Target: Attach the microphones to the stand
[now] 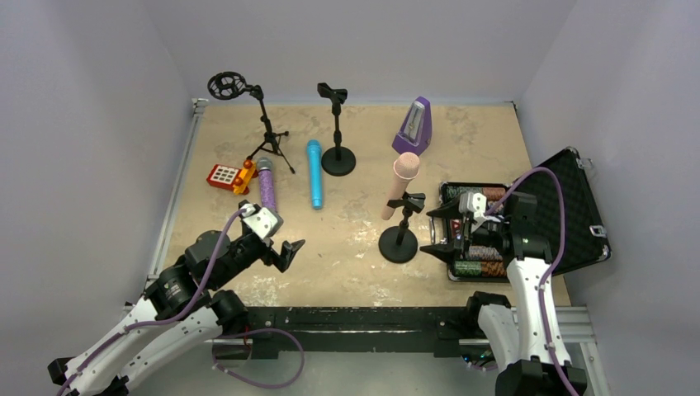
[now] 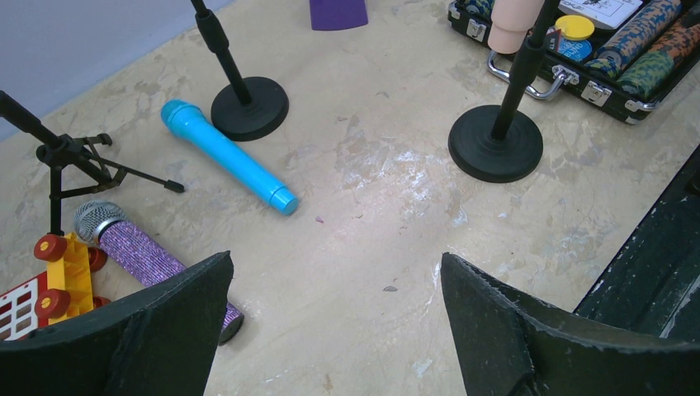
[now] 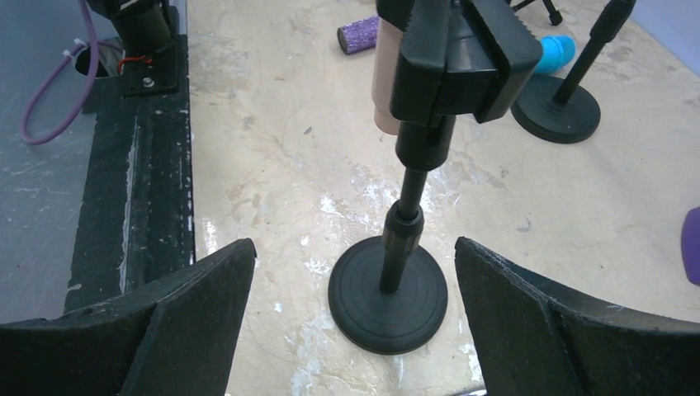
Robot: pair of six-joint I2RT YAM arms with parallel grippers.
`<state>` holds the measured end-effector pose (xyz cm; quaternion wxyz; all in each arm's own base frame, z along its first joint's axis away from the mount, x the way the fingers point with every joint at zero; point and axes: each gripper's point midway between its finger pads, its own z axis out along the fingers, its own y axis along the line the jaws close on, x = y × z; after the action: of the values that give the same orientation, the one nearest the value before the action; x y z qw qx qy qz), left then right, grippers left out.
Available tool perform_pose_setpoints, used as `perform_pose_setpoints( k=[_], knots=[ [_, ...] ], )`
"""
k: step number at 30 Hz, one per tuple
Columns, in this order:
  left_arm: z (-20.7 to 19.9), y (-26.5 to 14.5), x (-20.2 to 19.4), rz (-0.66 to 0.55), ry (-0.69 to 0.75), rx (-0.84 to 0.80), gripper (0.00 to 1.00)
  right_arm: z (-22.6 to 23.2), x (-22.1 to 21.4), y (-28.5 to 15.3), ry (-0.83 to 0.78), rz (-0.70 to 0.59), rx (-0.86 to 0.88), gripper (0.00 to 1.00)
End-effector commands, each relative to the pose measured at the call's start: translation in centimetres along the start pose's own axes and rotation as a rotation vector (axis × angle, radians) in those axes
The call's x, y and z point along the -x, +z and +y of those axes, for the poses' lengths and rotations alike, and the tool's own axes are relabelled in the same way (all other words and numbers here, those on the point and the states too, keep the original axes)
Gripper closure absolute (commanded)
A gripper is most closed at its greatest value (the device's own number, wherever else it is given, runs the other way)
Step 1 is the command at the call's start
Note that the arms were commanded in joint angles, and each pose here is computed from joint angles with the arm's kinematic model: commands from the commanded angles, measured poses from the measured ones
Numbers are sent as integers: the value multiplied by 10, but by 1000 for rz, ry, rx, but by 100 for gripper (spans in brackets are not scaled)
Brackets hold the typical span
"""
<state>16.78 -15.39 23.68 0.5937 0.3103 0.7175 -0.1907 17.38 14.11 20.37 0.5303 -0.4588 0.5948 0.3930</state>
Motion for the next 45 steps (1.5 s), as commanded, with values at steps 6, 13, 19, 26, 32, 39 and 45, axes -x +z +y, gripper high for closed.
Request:
perform_pose_setpoints(
  k=[6,13,19,26,32,39,45],
  knots=[
    [-1,1,4,-11,18,-7,1,-22,9,3,-47,-23,-15,10],
    [1,2,2,-2,21,-1,1,-38,14,22,-70,8,42,12],
    [2,2,0,2,24,7,1,-32,26,44,-69,-13,138,14],
    [2,3,-1,11,26,11,1,-31,40,53,-43,-49,210,22],
    [3,3,-2,14,27,16,1,-33,46,58,2,-71,242,47],
    [3,4,-3,18,30,16,1,-42,45,61,1,-67,234,90],
    [4,4,-4,19,32,20,1,-74,70,67,-93,-70,184,94]
  ],
)
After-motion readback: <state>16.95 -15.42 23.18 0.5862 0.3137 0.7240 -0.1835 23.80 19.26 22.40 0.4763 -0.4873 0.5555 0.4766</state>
